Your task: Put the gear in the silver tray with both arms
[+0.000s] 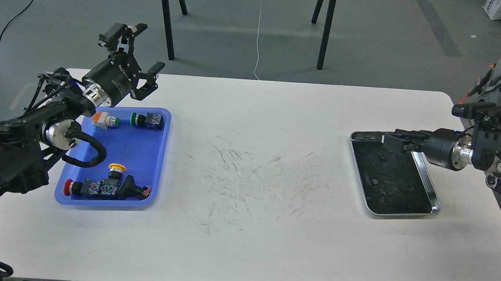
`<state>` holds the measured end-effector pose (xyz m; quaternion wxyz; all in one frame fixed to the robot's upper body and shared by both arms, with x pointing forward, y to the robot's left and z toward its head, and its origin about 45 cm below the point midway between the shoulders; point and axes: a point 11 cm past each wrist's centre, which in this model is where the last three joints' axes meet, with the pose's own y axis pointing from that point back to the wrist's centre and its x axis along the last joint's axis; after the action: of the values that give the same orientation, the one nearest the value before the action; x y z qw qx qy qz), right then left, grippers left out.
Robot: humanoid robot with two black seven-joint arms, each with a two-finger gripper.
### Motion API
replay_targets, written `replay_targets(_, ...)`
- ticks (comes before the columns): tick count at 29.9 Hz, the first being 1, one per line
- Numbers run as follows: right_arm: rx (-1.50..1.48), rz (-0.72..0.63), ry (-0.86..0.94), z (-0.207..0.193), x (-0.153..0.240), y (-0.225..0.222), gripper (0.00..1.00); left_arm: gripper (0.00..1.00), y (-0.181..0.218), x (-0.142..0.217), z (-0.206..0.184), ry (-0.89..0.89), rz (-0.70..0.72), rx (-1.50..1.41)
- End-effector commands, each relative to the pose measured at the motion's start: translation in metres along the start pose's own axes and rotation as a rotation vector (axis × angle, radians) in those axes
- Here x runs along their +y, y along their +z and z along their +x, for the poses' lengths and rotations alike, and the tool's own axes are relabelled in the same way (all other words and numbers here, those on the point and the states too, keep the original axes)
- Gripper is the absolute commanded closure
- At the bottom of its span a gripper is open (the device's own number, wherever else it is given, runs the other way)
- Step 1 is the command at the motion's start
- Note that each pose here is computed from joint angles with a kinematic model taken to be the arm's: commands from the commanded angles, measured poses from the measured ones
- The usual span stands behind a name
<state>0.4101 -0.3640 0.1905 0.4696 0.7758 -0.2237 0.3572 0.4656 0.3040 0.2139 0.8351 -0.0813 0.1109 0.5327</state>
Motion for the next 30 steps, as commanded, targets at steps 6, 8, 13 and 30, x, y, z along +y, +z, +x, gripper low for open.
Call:
replay_targets(6, -0.277, 0.136, 0.281, 0.031, -0.029, -0.04, 0.29, 0.0, 0.006, -0.003, 0.003, 0.017, -0.013, -0.013)
replay_targets(8, -0.392, 0.156, 0.376, 0.042, -0.03, -0.044, 0.19, 0.0, 0.006, -0.006, -0.002, 0.008, -0.017, -0.007)
replay_targets(13, -0.726, 0.189, 0.535, 0.057, -0.033, -0.043, 0.06, 0.0, 0.008, -0.009, -0.007, -0.005, -0.033, 0.014)
replay_targets(30, -1.44, 0.205, 0.613, 0.052, -0.075, -0.074, 0.06, 0.0, 0.011, -0.015, -0.013, -0.01, -0.062, 0.044)
